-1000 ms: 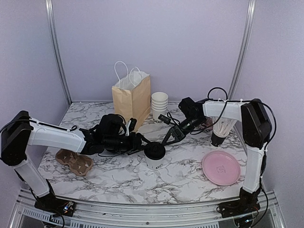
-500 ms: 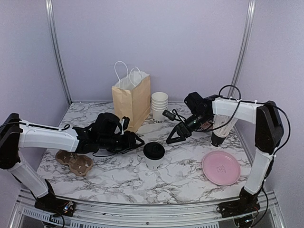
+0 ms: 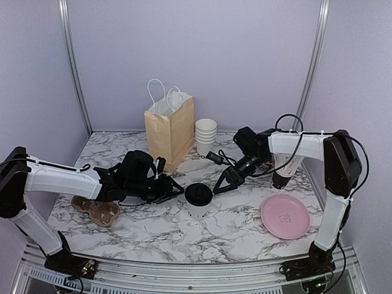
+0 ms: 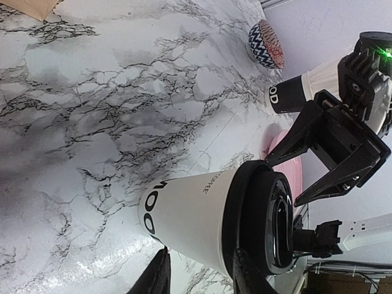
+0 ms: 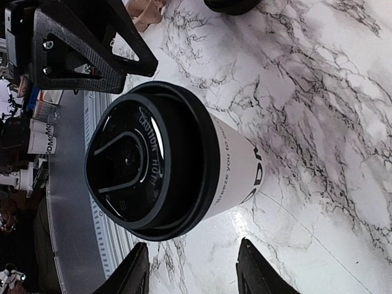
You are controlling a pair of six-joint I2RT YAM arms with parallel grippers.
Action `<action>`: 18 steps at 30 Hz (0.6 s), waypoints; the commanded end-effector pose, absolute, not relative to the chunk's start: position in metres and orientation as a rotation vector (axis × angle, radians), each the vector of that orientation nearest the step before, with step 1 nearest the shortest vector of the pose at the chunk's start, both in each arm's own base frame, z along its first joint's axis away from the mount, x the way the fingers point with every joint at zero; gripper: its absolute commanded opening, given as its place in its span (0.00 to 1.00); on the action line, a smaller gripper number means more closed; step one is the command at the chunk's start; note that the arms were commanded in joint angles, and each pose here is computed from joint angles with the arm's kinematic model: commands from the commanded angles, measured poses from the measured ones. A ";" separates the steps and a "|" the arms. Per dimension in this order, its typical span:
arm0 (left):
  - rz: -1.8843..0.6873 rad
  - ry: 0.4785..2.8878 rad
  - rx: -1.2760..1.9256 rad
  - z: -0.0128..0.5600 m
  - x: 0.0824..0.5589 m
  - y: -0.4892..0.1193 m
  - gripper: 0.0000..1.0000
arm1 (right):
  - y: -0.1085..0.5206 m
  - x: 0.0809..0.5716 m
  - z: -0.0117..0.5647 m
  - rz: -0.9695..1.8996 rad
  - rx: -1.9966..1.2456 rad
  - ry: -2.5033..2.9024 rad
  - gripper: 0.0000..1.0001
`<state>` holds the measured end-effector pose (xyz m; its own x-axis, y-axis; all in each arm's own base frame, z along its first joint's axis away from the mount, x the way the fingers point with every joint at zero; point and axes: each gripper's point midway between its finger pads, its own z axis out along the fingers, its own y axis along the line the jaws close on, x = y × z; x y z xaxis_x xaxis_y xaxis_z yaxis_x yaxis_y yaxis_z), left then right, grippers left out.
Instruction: Pack the takeout coffee
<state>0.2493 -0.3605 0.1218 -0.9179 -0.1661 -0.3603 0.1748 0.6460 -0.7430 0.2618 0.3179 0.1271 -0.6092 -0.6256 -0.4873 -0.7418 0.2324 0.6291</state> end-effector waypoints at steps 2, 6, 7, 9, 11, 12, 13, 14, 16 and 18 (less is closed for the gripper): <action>-1.253 2.422 0.032 0.138 0.246 -0.369 0.35 | 0.333 0.263 0.129 1.344 -1.370 2.306 0.47; -1.264 2.425 0.039 0.138 0.244 -0.372 0.34 | 0.337 0.262 0.129 1.349 -1.381 2.302 0.46; -1.266 2.429 0.044 0.137 0.243 -0.373 0.34 | 0.337 0.262 0.129 1.352 -1.383 2.301 0.46; -1.279 2.426 0.062 0.138 0.242 -0.377 0.33 | 0.339 0.261 0.128 1.357 -1.388 2.297 0.46; -1.286 2.427 0.076 0.138 0.240 -0.380 0.32 | 0.339 0.261 0.128 1.361 -1.390 2.297 0.46; -1.288 2.429 0.080 0.138 0.240 -0.381 0.32 | 0.340 0.260 0.127 1.363 -1.392 2.297 0.46; -1.285 2.436 0.078 0.136 0.240 -0.382 0.31 | 0.340 0.260 0.127 1.365 -1.391 2.298 0.46; -1.282 2.444 0.073 0.133 0.239 -0.382 0.31 | 0.340 0.260 0.127 1.367 -1.391 2.298 0.46; -1.267 2.459 0.058 0.126 0.240 -0.380 0.30 | 0.341 0.260 0.128 1.373 -1.390 2.295 0.46; -1.247 2.475 0.044 0.119 0.239 -0.377 0.28 | 0.341 0.260 0.128 1.382 -1.390 2.294 0.46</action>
